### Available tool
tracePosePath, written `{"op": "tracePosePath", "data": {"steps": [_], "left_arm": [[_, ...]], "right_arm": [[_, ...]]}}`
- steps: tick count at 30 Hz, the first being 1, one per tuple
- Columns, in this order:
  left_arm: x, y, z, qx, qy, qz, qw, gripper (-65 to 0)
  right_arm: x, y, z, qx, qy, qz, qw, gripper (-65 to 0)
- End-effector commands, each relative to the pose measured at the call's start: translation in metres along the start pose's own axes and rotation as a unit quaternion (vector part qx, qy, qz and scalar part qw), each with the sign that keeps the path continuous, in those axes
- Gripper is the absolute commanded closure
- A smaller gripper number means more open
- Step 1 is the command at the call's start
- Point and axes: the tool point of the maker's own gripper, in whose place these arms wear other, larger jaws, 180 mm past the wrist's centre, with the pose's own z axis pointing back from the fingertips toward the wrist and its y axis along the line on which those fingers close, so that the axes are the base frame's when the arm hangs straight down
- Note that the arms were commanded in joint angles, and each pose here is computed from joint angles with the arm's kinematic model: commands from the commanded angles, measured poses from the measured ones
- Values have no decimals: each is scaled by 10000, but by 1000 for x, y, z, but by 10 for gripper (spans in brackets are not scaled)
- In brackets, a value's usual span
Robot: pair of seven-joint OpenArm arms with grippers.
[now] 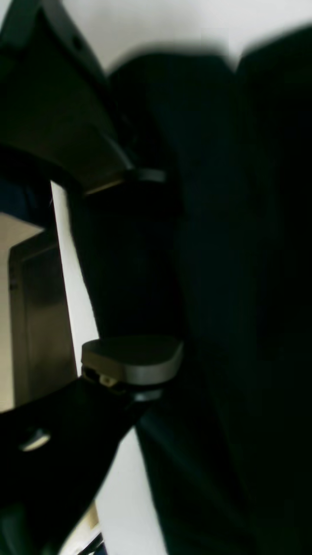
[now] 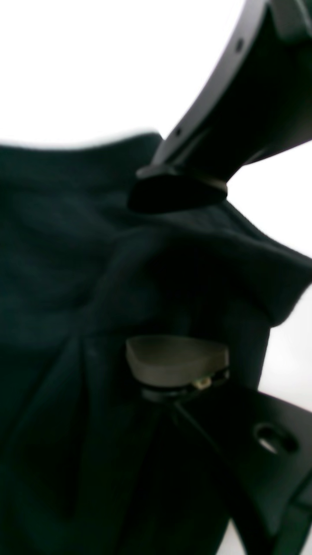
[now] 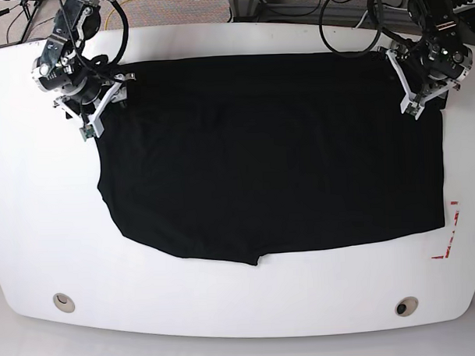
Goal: Layout the t-shirt on the table in an organized manner, then fold the t-shirt properly
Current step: 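Grasp the shirt edge with both grippers and pull it taut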
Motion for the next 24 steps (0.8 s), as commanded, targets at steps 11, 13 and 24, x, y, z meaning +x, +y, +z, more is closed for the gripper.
{"op": "tracePosePath", "data": {"steps": [11, 13, 24], "left_arm": [[-29, 0, -9, -131, 173, 15, 9998, -379], [-35, -4, -9, -173, 173, 13, 9997, -379], [-74, -16, -4, -286, 552, -87, 9980, -379]], "right_arm": [[-31, -4, -5, 100, 37, -157, 9998, -401], [-36, -4, -3, 97, 85, -134, 9998, -401], [-47, 2, 23, -58, 136, 194, 9997, -401]]}}
